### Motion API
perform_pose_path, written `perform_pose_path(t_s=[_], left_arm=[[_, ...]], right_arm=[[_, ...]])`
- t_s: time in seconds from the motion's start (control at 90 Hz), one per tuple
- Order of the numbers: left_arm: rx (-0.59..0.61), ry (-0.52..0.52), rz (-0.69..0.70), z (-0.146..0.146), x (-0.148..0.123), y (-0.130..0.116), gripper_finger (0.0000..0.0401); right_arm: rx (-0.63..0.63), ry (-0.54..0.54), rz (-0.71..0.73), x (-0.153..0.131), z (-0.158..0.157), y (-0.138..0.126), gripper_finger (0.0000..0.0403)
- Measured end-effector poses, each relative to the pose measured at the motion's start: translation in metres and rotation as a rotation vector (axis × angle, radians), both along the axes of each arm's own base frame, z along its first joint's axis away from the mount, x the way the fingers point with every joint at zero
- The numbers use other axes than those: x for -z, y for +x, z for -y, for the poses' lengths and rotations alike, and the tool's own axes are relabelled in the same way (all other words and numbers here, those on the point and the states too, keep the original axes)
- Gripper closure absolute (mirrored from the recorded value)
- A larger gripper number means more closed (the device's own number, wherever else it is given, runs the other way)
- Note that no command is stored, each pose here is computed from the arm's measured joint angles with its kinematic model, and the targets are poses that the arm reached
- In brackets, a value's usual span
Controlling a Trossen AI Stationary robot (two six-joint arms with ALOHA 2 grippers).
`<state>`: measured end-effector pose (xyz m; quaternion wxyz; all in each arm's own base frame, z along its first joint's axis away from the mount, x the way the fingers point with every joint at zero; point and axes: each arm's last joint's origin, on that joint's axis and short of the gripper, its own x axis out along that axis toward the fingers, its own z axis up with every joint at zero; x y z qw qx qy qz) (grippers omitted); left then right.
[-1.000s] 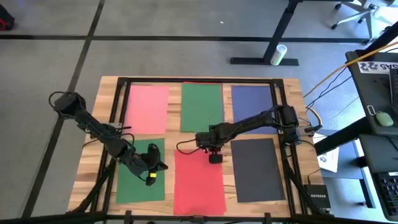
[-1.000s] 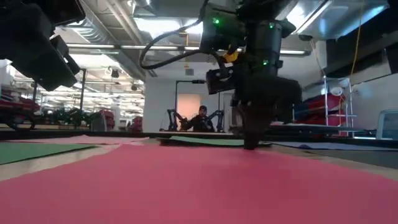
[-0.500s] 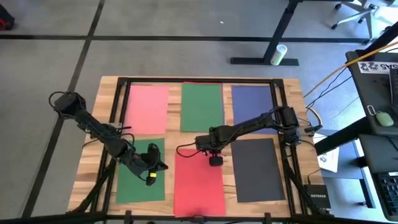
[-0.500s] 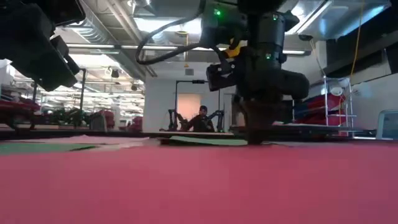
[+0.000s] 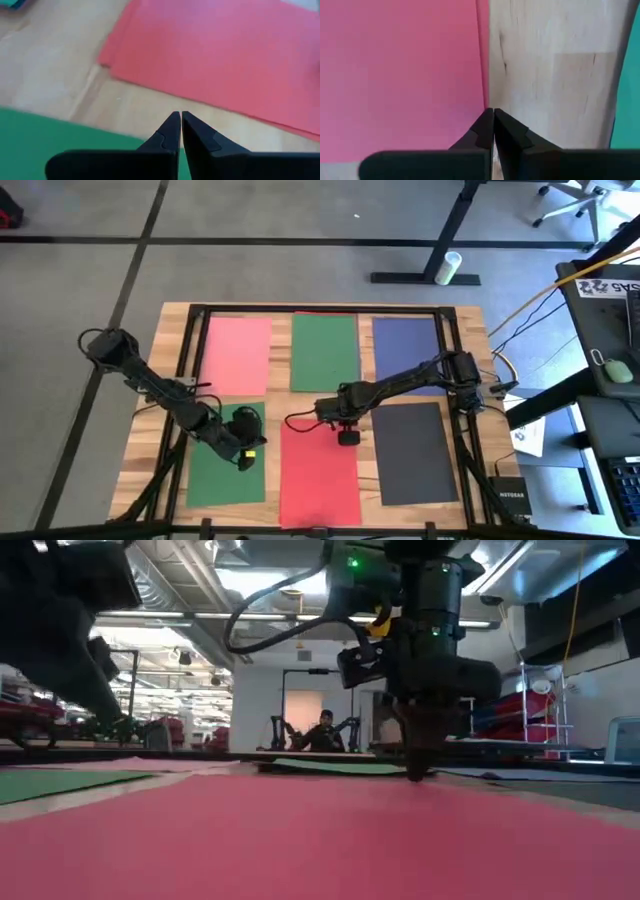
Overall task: Organize paper
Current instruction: Stack the red paper on top of the red paper
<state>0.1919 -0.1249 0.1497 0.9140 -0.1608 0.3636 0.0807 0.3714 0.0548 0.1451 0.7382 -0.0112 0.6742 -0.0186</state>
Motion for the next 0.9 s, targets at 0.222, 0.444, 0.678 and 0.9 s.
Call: perform_pose_path(t_s=[0.222,0.444,0.678,0.9], left_arm=[[-0.035,0.031,-0.082,-0.009,0.020,0.011,0.0401],[-0.061,0.050,-0.091,-0.020,0.036,0.028,0.0401],[-0.075,0.057,-0.104,-0.032,0.041,0.037,0.0401],[-0.083,0.072,-0.085,-0.042,0.040,0.044,0.0401]], right_arm=[[0.027,-0.055,0.027,-0.021,0.002,-0.002,0.0403],[0.081,-0.054,-0.012,-0.039,0.004,-0.014,0.0403],[0.074,-0.062,-0.048,-0.040,-0.005,-0.019,0.0403],[0.071,-0.059,-0.039,-0.040,-0.010,-0.019,0.0403]])
